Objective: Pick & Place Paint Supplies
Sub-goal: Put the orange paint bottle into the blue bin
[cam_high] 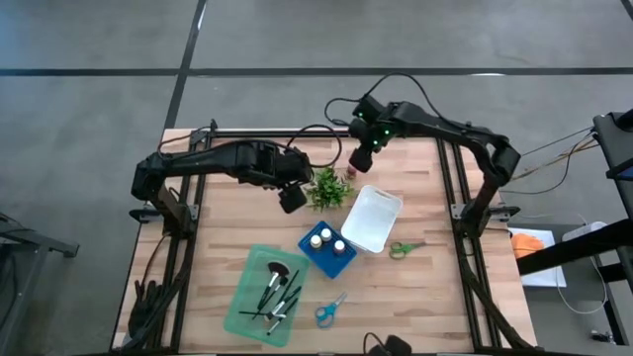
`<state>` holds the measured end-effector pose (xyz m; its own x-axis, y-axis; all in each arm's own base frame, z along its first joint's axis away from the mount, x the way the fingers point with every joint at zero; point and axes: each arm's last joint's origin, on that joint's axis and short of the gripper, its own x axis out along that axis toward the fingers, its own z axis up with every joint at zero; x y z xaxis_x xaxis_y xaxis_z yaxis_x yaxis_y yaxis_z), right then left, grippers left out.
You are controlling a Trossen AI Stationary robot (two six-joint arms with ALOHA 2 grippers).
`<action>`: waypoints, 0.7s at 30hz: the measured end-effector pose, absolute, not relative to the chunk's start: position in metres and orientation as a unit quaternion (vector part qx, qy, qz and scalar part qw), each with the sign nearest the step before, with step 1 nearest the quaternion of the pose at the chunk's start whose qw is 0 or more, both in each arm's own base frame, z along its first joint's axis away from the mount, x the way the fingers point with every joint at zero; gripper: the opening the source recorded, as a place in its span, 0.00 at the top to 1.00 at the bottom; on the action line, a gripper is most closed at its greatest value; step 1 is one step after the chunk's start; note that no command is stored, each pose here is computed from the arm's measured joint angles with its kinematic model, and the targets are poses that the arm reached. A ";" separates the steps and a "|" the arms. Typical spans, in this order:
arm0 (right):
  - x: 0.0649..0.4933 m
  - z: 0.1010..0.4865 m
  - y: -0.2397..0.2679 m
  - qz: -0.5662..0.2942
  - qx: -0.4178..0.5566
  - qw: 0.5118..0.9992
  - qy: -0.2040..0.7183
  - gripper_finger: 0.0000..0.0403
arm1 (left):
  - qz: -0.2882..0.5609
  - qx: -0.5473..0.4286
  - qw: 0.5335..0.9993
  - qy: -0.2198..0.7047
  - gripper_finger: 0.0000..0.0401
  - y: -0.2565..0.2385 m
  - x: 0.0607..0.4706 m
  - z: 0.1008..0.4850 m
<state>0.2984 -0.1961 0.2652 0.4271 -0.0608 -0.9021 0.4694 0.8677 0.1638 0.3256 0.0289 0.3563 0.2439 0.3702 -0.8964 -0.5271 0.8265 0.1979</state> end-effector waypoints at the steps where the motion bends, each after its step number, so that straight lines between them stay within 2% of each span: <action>1: 0.299 0.263 -0.196 -0.155 0.191 0.820 0.517 0.40 | 0.287 -0.070 0.783 0.547 0.35 0.029 0.325 0.356; 10: 0.299 0.259 -0.193 -0.008 0.031 0.845 0.533 0.40 | 0.281 -0.062 0.786 0.547 0.35 0.031 0.321 0.360; 17: 0.302 0.263 -0.198 0.029 -0.085 0.854 0.512 0.41 | 0.282 -0.068 0.799 0.527 0.35 0.030 0.311 0.372; 21: 0.303 0.262 -0.198 0.039 -0.103 0.853 0.510 0.41 | 0.287 -0.069 0.805 0.515 0.35 0.030 0.305 0.379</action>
<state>0.3027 -0.1979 0.2621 0.4775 -0.0379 -0.8778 -0.1719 0.9757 -0.1357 0.3052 0.0304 0.3789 0.3044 0.3896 -0.8692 -0.5328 0.8261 0.1836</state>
